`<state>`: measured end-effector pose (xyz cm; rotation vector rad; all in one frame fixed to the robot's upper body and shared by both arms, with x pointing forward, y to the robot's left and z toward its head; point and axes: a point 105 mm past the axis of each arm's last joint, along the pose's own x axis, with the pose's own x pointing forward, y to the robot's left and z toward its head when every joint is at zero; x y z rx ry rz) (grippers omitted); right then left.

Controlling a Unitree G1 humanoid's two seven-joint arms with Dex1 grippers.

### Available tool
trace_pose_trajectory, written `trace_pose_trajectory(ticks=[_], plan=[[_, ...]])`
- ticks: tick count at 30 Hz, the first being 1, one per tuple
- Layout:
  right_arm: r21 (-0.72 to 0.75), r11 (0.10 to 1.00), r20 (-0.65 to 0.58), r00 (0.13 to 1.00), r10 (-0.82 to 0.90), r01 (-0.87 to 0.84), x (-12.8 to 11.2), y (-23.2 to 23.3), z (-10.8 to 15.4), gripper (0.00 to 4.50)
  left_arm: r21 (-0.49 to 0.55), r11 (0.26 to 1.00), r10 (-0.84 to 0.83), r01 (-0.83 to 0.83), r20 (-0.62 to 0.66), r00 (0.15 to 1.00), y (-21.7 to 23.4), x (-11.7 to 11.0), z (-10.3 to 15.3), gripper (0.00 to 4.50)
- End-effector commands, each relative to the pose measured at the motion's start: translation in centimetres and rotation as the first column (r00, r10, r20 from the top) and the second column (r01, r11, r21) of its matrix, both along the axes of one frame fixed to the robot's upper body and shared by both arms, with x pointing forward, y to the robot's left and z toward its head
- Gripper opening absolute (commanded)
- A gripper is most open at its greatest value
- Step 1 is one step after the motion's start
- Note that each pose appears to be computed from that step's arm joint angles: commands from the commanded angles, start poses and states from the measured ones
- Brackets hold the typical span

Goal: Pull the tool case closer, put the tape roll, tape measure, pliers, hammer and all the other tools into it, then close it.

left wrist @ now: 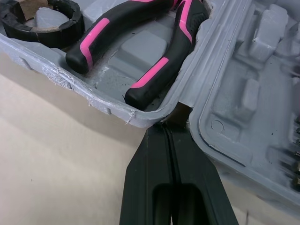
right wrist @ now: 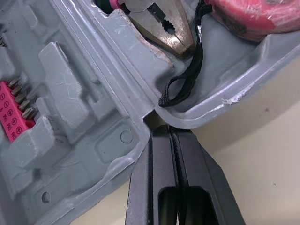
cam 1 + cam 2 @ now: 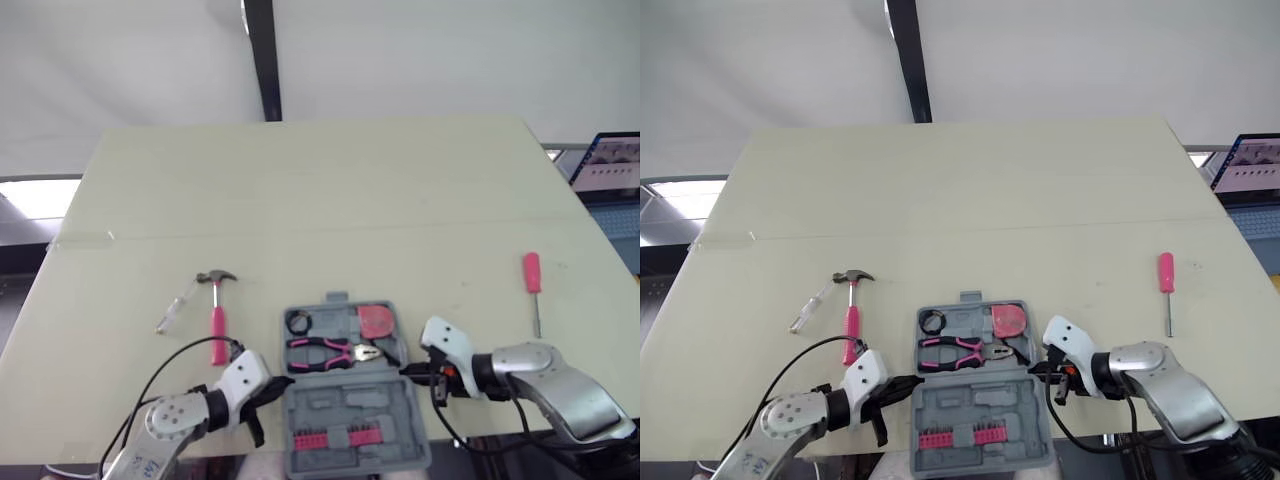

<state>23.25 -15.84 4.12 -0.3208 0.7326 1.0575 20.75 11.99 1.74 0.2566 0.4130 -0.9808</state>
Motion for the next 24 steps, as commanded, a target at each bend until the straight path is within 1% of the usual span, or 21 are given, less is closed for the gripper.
trace_pose_trajectory(ticks=[1, 13, 24], plan=[[0.025, 1.000, 0.028, 0.999, 0.018, -0.018, 0.0, 0.9, 0.6, 0.07, -0.026, 0.999, -0.034, 0.034, 0.023, 0.999, -1.4, 0.1, 1.1, 0.00], [0.015, 1.000, 0.081, 0.997, -0.020, 0.019, 2.1, 0.9, 1.0, 0.07, -0.034, 0.999, 0.015, -0.014, 0.041, 0.999, -1.7, 2.3, 3.1, 0.00], [-0.021, 0.998, 0.117, 0.991, -0.065, 0.067, 3.5, 0.5, 0.6, 0.07, -0.034, 0.999, 0.014, -0.013, 0.047, 0.999, -2.0, 3.3, 3.4, 0.00]])
